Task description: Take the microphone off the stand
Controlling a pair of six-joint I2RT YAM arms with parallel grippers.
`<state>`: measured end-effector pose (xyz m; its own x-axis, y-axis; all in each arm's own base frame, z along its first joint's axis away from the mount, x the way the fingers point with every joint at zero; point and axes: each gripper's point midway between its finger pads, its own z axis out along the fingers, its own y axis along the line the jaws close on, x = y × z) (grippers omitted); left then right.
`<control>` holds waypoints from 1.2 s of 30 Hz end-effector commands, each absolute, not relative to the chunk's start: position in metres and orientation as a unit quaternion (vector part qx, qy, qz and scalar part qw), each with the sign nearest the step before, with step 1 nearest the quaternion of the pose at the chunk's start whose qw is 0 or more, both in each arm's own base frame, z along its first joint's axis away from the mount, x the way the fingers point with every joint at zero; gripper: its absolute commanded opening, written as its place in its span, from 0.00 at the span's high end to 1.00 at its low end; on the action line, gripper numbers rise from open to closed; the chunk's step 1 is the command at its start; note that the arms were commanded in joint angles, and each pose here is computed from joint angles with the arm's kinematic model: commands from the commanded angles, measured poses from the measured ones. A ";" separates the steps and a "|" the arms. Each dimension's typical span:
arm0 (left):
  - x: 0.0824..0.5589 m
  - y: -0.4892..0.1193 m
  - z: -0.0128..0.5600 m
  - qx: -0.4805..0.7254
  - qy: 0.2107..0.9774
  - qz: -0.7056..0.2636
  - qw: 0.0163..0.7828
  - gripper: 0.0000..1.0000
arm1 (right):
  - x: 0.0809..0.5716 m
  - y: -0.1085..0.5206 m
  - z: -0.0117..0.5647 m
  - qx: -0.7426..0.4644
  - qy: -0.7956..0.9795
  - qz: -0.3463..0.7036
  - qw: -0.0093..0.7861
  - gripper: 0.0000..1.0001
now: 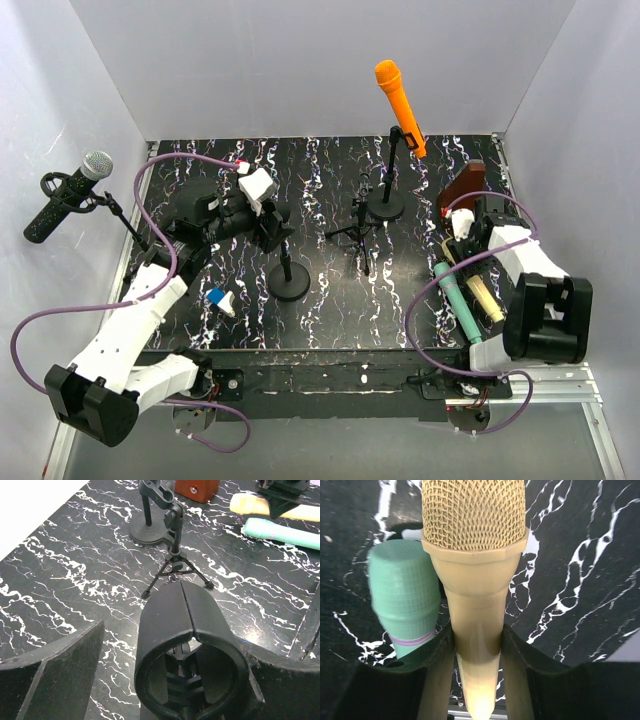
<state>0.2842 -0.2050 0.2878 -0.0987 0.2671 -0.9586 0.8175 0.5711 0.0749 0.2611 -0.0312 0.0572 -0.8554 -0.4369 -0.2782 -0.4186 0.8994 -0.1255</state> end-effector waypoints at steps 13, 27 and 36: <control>0.285 -0.210 0.296 0.406 0.688 -0.266 0.540 0.20 | 0.273 -0.035 0.030 -0.239 0.964 0.025 0.115 0.47; 0.281 -0.204 0.313 0.411 0.683 -0.250 0.549 0.11 | 0.233 -0.008 0.145 -0.233 0.949 0.096 0.189 0.26; 0.274 -0.190 0.363 0.401 0.688 -0.220 0.563 0.02 | 0.243 0.114 0.308 -0.362 0.828 0.192 0.384 0.26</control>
<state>0.2811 -0.1987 0.3238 -0.1010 0.3041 -0.9473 0.8166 0.5692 0.0957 0.2559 0.0477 0.2374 -0.6022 -0.5168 -0.6085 -0.6182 0.7842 -0.0543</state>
